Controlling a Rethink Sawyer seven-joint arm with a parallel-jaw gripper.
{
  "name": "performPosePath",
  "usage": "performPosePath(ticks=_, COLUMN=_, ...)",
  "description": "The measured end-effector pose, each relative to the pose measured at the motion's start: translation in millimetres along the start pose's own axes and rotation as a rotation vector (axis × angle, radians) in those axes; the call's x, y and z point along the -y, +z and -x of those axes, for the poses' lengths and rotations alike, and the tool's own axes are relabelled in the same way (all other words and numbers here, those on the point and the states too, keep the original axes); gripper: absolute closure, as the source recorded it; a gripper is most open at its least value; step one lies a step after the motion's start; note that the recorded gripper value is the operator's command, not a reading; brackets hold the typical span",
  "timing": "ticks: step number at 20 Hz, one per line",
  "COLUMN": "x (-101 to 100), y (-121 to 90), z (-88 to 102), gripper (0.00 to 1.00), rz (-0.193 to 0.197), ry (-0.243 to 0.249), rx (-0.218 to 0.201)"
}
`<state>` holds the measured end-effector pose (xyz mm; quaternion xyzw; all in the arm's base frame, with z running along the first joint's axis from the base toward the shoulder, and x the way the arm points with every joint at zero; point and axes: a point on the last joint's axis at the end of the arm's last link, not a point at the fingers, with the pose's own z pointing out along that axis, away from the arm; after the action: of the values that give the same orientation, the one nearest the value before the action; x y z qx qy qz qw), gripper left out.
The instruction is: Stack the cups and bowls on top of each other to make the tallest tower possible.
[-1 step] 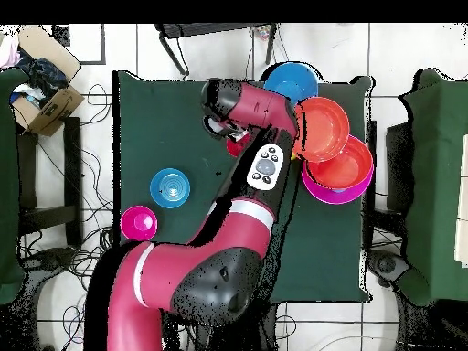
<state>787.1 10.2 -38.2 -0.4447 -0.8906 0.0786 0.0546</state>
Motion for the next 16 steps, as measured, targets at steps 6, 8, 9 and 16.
performPosePath(ticks=6, x=-7, y=8, z=8.9, gripper=1.0, rz=0.075, ry=0.016, rx=0.02)
performPosePath(ticks=8, x=-7, y=7, z=10.3, gripper=1.0, rz=0.077, ry=0.019, rx=0.019)
performPosePath(ticks=9, x=-6, y=6, z=10.9, gripper=1.0, rz=0.078, ry=0.02, rx=0.018)
performPosePath(ticks=16, x=-5, y=-8, z=14.3, gripper=1.0, rz=0.098, ry=0.032, rx=0.014)
